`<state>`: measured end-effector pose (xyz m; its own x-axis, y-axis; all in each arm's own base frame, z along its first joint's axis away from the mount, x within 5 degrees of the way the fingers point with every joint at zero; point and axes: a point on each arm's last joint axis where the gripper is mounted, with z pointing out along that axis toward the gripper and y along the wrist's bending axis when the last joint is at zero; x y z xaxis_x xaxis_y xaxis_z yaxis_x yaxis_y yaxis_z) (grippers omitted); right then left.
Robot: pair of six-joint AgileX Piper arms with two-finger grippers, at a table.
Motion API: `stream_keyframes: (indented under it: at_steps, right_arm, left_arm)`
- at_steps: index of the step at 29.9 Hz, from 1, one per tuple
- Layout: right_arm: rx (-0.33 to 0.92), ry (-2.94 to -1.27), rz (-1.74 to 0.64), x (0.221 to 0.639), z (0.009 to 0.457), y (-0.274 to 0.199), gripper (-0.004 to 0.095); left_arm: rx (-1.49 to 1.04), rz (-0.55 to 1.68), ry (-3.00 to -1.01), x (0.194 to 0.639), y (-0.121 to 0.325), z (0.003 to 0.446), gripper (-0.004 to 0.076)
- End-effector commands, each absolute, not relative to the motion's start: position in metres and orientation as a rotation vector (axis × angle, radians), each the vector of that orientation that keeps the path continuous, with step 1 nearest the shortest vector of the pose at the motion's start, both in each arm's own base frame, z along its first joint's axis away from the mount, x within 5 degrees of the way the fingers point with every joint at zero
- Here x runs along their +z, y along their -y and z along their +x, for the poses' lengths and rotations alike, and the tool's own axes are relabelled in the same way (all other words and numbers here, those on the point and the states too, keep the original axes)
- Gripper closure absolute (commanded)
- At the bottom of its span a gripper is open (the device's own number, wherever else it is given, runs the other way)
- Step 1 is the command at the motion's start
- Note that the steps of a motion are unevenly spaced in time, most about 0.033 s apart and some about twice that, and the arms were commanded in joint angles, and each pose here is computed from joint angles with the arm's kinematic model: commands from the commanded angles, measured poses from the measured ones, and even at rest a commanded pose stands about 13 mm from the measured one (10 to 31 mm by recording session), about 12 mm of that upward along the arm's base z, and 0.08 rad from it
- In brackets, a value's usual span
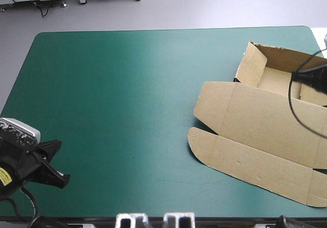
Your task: Fold the box
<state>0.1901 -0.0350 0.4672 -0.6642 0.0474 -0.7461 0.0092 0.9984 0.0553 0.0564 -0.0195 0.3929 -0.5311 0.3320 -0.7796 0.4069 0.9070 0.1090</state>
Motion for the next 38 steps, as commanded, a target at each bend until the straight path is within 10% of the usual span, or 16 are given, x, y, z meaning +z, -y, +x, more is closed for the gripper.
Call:
stream_keyframes:
  at_steps: [1,16,38]
  right_arm:
    - [0.025,-2.29,-0.028,0.446,0.149,0.022,0.0904]
    - [0.089,-2.264,-0.119,0.317,0.062,-0.011,0.0907]
    - [0.053,-2.178,-0.156,0.281,0.034,-0.02,0.0908]
  left_arm:
    - [-0.171,0.574,-2.071,0.393,0.024,0.052,0.0732]
    - [-0.374,0.59,-2.045,0.293,0.026,0.018,0.0732]
    - [-0.363,0.655,-2.108,0.282,0.025,0.01,0.0732]
